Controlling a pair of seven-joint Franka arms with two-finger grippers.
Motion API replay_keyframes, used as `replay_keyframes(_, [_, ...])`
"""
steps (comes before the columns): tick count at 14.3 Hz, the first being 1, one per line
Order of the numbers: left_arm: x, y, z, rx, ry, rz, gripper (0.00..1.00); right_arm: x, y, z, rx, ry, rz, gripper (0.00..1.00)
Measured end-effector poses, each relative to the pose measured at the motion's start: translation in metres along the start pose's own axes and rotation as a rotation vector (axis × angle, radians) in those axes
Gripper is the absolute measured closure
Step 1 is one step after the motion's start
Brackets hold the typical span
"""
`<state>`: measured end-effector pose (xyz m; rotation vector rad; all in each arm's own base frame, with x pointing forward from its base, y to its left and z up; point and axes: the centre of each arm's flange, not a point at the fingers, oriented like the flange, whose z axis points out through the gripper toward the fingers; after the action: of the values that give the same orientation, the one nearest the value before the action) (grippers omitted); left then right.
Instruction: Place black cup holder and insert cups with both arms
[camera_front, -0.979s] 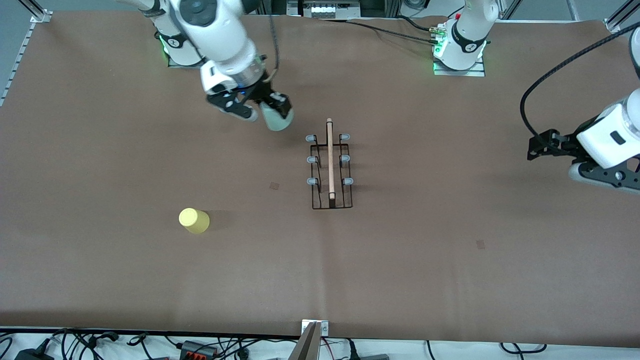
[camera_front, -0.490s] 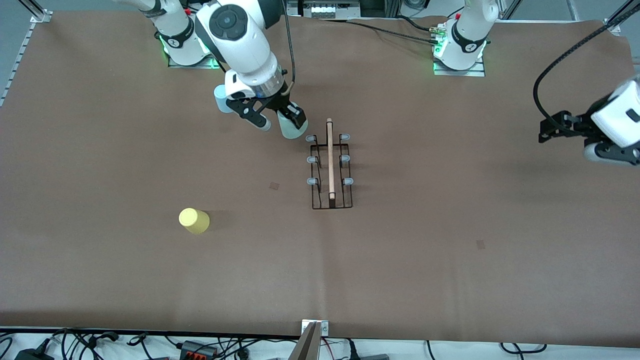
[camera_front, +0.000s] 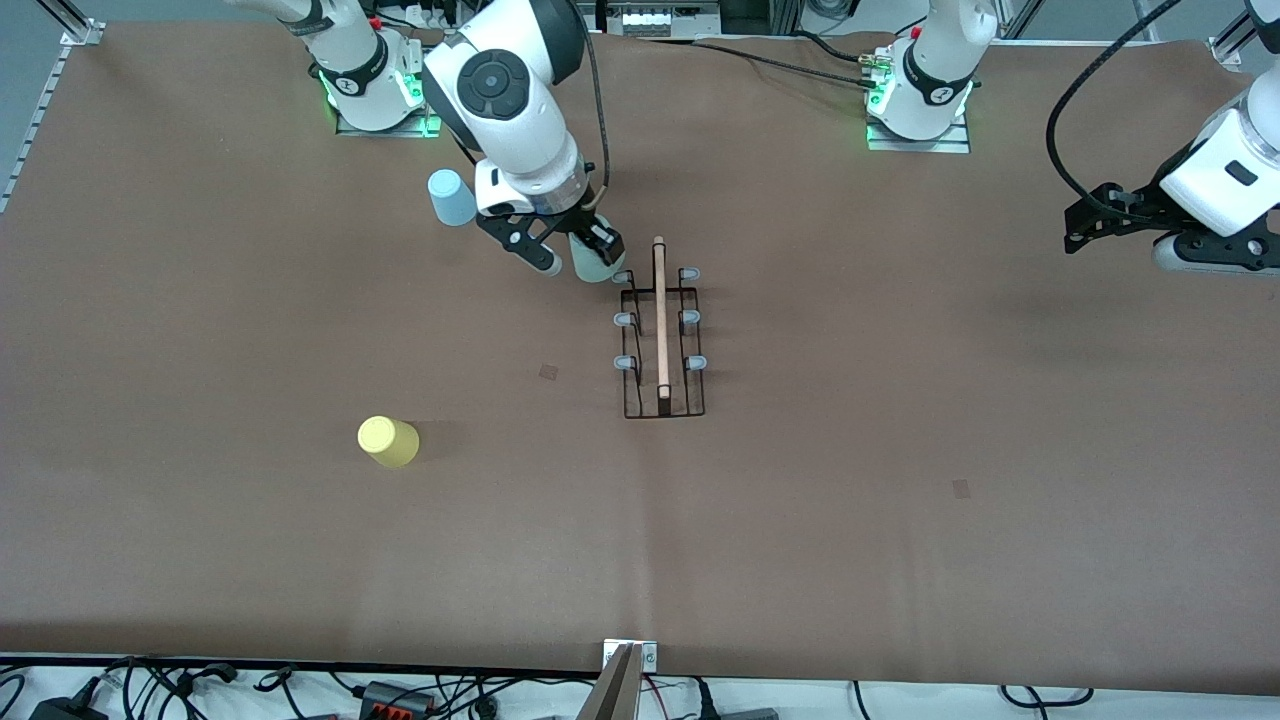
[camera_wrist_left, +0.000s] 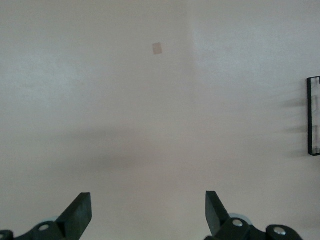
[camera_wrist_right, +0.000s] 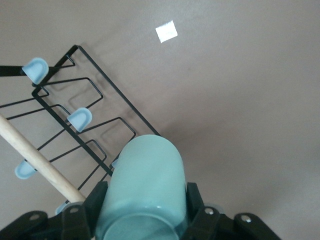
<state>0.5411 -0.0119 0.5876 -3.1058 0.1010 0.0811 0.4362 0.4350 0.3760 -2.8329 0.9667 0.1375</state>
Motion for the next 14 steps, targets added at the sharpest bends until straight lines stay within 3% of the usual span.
replay_keyframes(5, [0.002,0.002,-0.002,0.001,0.015,0.003,0.0,-0.019,-0.003,0.022,-0.019,-0.013,-0.028,0.32])
replay_keyframes(14, [0.002,0.003,-0.003,0.001,0.015,-0.001,0.0,-0.021,-0.008,0.027,0.002,-0.012,-0.03,0.32])
